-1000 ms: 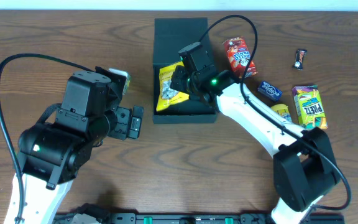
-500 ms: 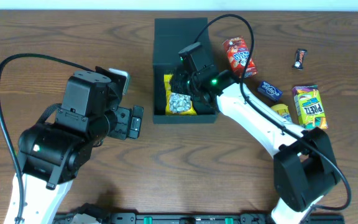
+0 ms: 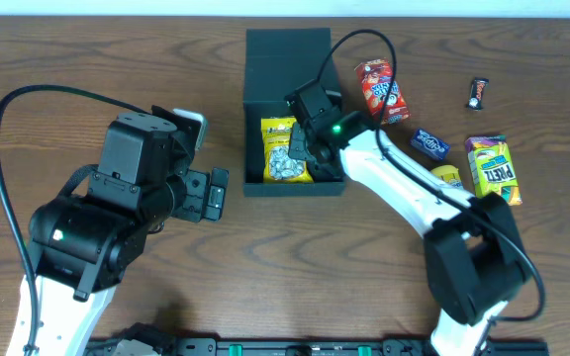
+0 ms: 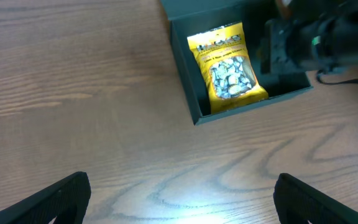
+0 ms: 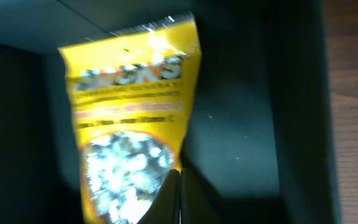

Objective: Pack container
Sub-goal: 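Release the bag and move the right gripper back to the snacks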

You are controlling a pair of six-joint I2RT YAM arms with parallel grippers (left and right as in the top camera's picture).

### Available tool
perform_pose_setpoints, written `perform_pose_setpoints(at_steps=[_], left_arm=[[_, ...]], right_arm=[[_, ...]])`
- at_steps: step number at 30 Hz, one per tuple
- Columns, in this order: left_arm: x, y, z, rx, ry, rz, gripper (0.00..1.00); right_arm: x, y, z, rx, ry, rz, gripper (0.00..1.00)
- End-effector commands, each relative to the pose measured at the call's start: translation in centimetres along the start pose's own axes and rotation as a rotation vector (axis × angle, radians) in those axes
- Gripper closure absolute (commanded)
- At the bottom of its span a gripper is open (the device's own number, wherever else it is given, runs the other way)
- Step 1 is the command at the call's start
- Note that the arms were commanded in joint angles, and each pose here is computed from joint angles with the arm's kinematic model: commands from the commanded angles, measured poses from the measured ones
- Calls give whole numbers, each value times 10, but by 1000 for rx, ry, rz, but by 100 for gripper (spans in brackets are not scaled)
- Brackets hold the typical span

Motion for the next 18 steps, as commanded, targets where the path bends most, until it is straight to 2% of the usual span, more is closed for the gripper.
perform_pose_setpoints(at_steps=[1,18], left_arm=[[1,1,5,4,-14,-4,5],[1,1,5,4,-14,-4,5]], right_arm=[[-2,-6,-19,-60,4,9,98],[-14,3,-60,40,115,7,99]])
Point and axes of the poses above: each gripper's point midway between its finger pads, its own z axis back along the fingers, its own y axis along the line the jaws close on, x = y × z, the point moved 10 cm from there along z, back along the fingers, and after that the axes turned 12 degrees about -z, right-handed, at the moved point
